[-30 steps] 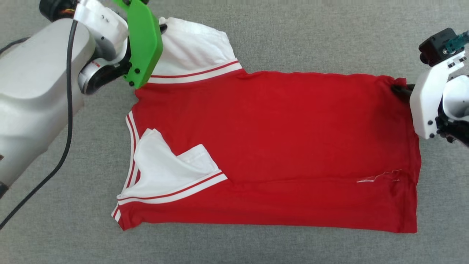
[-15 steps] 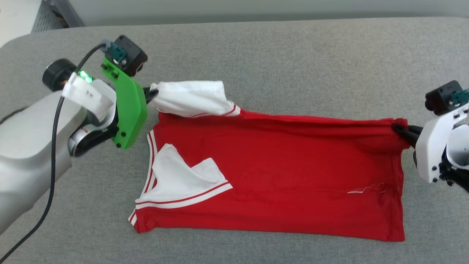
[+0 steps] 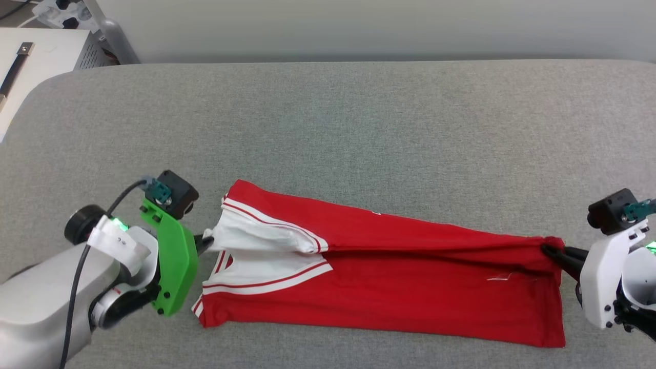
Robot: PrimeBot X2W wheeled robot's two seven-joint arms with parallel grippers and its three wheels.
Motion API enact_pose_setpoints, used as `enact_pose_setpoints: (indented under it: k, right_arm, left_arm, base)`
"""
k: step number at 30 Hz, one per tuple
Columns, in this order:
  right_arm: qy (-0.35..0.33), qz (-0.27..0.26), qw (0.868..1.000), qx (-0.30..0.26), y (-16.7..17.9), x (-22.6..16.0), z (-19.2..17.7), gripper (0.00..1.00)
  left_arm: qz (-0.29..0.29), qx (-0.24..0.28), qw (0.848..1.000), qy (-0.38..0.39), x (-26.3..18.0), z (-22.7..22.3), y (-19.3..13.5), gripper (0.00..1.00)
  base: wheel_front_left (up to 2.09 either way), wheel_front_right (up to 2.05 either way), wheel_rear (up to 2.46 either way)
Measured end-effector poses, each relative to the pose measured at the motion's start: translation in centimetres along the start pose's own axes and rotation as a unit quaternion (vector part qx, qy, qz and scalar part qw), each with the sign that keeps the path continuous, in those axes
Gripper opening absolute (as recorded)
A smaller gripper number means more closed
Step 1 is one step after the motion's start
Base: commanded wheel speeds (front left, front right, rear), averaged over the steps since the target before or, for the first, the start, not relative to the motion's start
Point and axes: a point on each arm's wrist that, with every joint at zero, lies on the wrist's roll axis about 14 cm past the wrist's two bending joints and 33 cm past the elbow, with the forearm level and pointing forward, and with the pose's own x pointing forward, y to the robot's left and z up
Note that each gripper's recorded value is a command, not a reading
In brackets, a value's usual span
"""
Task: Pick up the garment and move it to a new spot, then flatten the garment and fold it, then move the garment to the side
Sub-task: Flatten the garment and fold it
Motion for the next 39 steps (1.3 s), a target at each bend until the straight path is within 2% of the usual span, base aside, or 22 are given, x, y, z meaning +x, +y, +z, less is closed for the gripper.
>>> enact_pose_setpoints:
  k: [8,17,18,19,20,25,29,34,39]
  right_arm:
    - [0.033,0.01,0.999,0.032,0.9,-0.3,-3.3,0.0]
    - [0.075,0.016,0.995,0.059,2.0,0.8,-6.7,0.02]
    - [0.074,0.014,0.995,0.061,2.0,0.9,-6.7,0.44]
    - [0.071,0.013,0.995,0.064,2.1,0.9,-6.6,1.0]
    - [0.068,0.012,0.996,0.064,2.1,0.9,-6.5,1.0]
    - [0.021,0.01,0.998,0.066,2.4,-0.1,-4.3,1.0]
    - [-0.025,0.004,0.997,0.068,2.0,-1.9,-1.9,1.0]
    - [-0.065,-0.014,0.995,0.077,0.5,-4.2,0.6,1.0]
    - [-0.037,-0.015,0.991,0.124,-0.5,-5.1,-0.3,1.0]
  left_arm:
    - [-0.021,-0.038,0.998,0.052,1.0,-4.8,-2.1,0.0]
    - [-0.022,-0.071,0.994,0.084,2.7,-7.7,-2.5,0.0]
    - [-0.02,-0.073,0.994,0.08,2.8,-7.6,-2.5,0.02]
    - [-0.013,-0.076,0.994,0.072,2.9,-7.4,-2.2,0.53]
    - [-0.005,-0.076,0.995,0.063,2.9,-7.2,-1.9,1.0]
    - [0.023,-0.076,0.997,-0.022,2.2,-4.5,-1.3,1.0]
    - [0.052,-0.065,0.992,-0.097,0.6,-2.0,-0.7,1.0]
    - [0.121,-0.049,0.97,-0.206,-2.1,1.5,1.3,1.0]
    - [0.186,-0.051,0.942,-0.273,-3.9,3.0,2.9,1.0]
  base:
    - [0.0,0.0,0.0]
    - [0.0,0.0,0.0]
    - [0.0,0.0,0.0]
    - [0.0,0.0,0.0]
    - [0.0,0.0,0.0]
    - [0.0,0.0,0.0]
    - [0.0,0.0,0.0]
    - [0.0,0.0,0.0]
    - [0.0,0.0,0.0]
